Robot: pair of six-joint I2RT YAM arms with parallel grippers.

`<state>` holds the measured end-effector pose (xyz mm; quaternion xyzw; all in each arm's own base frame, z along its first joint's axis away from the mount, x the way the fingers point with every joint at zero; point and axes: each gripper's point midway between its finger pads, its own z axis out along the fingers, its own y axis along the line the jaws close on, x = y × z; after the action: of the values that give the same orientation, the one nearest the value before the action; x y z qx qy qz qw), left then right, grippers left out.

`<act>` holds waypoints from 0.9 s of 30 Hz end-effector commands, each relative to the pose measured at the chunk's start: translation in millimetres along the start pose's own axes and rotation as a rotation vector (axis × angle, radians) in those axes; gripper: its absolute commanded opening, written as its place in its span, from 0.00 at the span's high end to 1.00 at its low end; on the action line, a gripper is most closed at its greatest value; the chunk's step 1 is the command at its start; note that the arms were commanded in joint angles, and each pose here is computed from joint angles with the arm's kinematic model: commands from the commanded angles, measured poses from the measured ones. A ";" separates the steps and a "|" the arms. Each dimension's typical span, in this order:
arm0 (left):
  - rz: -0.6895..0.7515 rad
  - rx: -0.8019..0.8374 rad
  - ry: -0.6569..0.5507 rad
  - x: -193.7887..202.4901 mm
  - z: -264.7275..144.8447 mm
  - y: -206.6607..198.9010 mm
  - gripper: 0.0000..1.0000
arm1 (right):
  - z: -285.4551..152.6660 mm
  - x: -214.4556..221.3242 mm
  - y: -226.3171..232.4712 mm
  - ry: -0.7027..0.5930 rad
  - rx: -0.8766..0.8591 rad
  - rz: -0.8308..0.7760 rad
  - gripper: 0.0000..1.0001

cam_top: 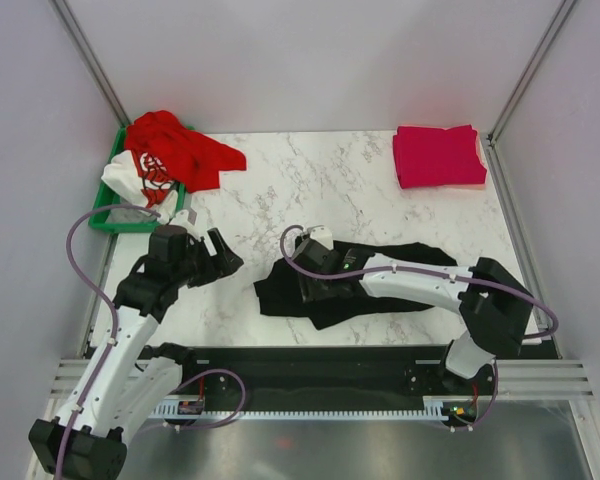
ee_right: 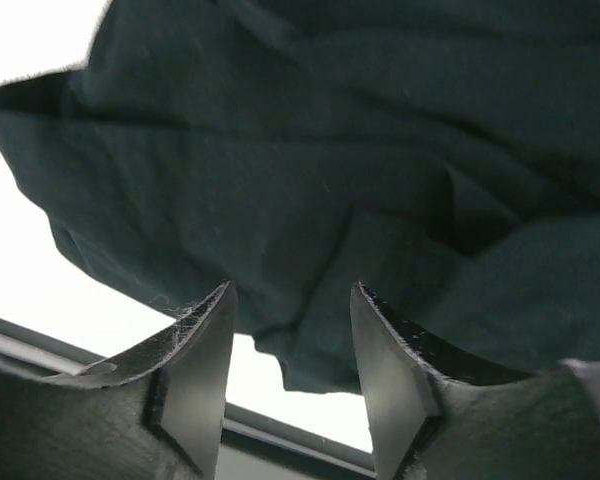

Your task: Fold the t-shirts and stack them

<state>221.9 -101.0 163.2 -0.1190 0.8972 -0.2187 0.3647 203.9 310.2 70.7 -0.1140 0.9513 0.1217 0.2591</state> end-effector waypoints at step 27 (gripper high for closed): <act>0.063 0.019 -0.018 -1.2 1.3 -3.8 0.15 | 29.2 -15.9 -31.3 -0.033 0.132 0.011 0.66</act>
<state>219.9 -105.4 163.3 -0.1085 0.8984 -0.2216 0.3632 238.1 286.2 45.0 -0.0925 0.9560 0.0456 0.2748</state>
